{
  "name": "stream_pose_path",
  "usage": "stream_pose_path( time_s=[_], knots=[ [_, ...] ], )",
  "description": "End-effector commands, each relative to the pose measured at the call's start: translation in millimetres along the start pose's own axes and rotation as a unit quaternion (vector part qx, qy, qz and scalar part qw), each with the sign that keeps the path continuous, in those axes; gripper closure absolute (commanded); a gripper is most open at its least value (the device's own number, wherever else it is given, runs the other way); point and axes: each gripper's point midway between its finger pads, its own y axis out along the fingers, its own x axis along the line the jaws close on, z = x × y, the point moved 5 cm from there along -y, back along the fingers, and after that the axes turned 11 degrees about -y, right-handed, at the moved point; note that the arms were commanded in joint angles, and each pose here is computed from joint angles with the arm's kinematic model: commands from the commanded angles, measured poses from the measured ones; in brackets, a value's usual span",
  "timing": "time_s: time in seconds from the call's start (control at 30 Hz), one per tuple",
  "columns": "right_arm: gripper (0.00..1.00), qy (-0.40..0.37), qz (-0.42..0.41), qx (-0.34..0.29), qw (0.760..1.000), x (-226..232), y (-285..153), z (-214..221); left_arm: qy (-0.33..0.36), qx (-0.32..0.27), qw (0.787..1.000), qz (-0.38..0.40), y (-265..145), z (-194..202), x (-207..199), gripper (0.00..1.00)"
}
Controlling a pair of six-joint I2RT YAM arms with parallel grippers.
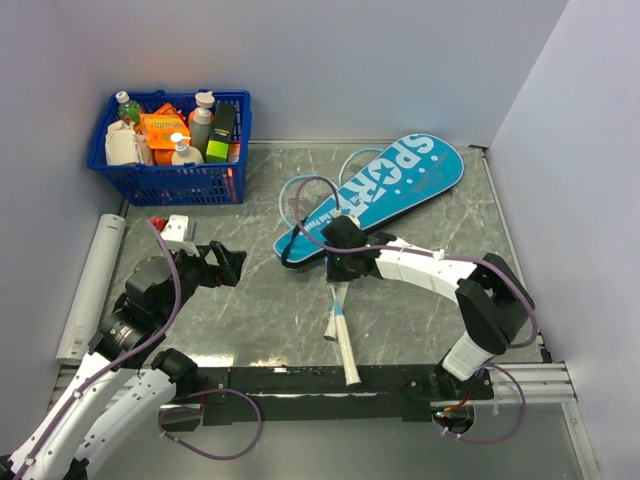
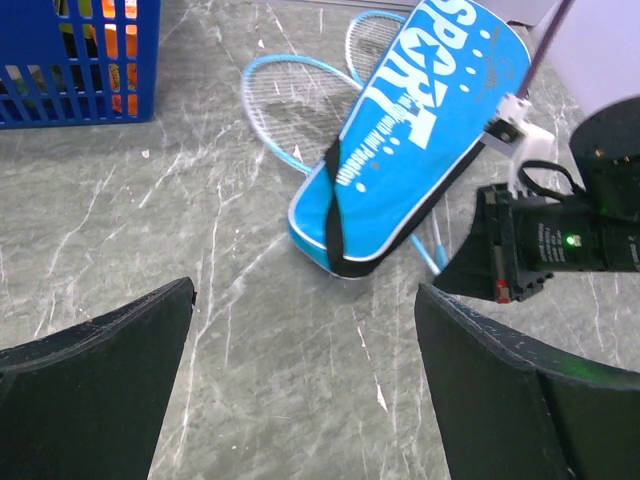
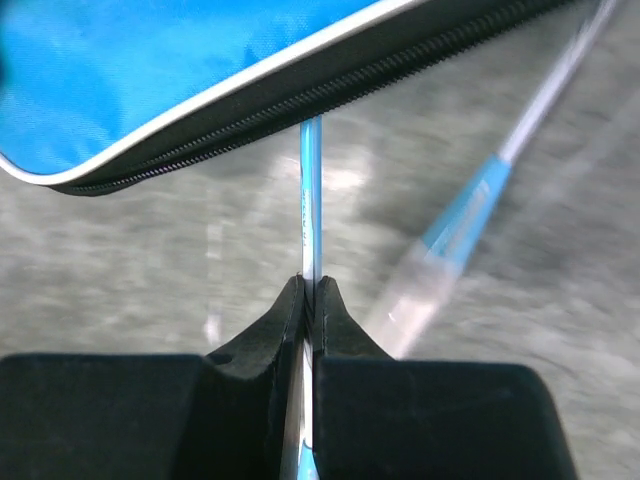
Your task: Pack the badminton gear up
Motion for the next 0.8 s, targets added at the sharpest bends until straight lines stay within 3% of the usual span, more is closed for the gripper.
stream_pose_path(
  time_s=[0.0,0.2,0.77],
  knots=[
    [1.00,0.024,0.005,-0.071,0.997,-13.5,-29.0,-19.5,-0.004,-0.022,1.000,0.007,-0.5,-8.2,-3.1,0.04],
    [1.00,0.052,0.048,-0.079,0.994,-49.9,-38.7,-11.2,-0.003,-0.020,1.000,0.008,-0.6,-7.7,-3.4,0.04],
    [1.00,0.181,0.168,-0.010,0.969,-135.6,8.7,29.4,-0.002,-0.017,1.000,0.016,-0.9,-6.8,-5.2,0.04]
  ],
)
